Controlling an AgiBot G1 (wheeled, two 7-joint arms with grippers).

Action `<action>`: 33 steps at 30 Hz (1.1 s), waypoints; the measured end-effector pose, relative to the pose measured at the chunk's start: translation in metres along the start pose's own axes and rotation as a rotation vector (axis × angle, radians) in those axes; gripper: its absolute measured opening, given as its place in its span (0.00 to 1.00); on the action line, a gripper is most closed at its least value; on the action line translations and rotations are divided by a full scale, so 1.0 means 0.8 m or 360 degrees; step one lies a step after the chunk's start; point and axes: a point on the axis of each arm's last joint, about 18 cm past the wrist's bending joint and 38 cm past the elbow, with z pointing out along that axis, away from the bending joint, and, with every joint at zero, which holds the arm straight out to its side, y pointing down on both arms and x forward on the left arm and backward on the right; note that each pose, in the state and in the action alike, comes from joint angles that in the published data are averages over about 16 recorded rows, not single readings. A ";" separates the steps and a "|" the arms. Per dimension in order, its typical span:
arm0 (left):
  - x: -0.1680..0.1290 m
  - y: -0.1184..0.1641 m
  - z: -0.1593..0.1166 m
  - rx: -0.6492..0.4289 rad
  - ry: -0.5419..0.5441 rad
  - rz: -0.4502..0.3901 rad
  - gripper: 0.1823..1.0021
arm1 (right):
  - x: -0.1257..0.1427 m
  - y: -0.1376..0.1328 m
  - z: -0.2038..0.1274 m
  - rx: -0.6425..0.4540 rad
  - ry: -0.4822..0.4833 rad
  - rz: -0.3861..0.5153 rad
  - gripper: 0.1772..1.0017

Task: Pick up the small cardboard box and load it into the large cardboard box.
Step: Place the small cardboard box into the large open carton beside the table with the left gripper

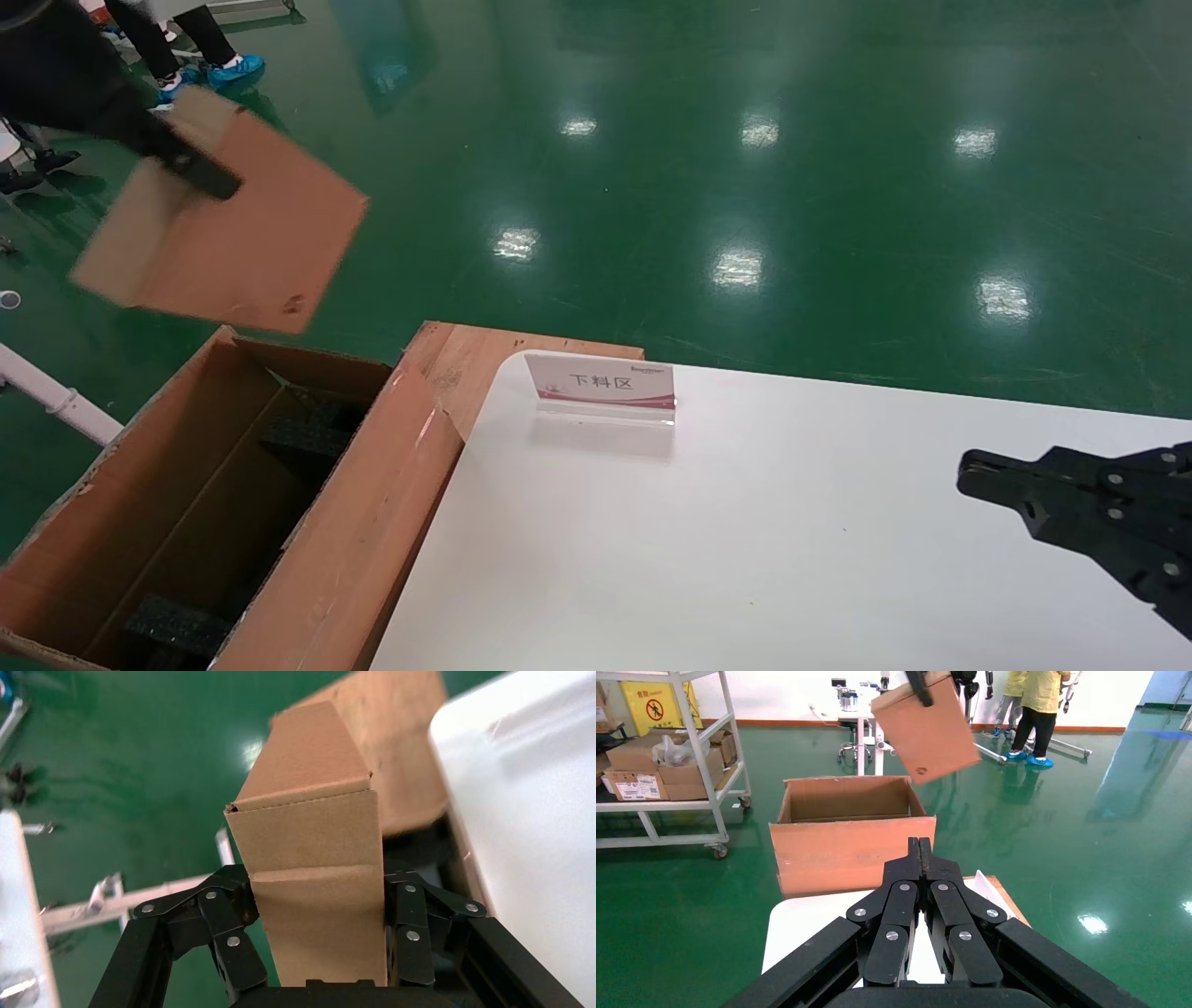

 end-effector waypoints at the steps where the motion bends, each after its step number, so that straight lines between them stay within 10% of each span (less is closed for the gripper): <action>1: -0.003 0.005 0.002 -0.0032 -0.0003 0.0003 0.24 | 0.000 0.000 0.000 0.0000 0.0000 0.0000 0.02; 16: -0.012 0.082 0.042 -0.0475 0.0055 -0.0015 0.23 | 0.000 0.000 0.000 0.0000 0.0000 0.0000 0.08; 33: 0.005 0.118 0.123 -0.0686 0.0155 -0.0054 0.23 | 0.000 0.000 0.000 0.0000 0.0000 0.0000 0.46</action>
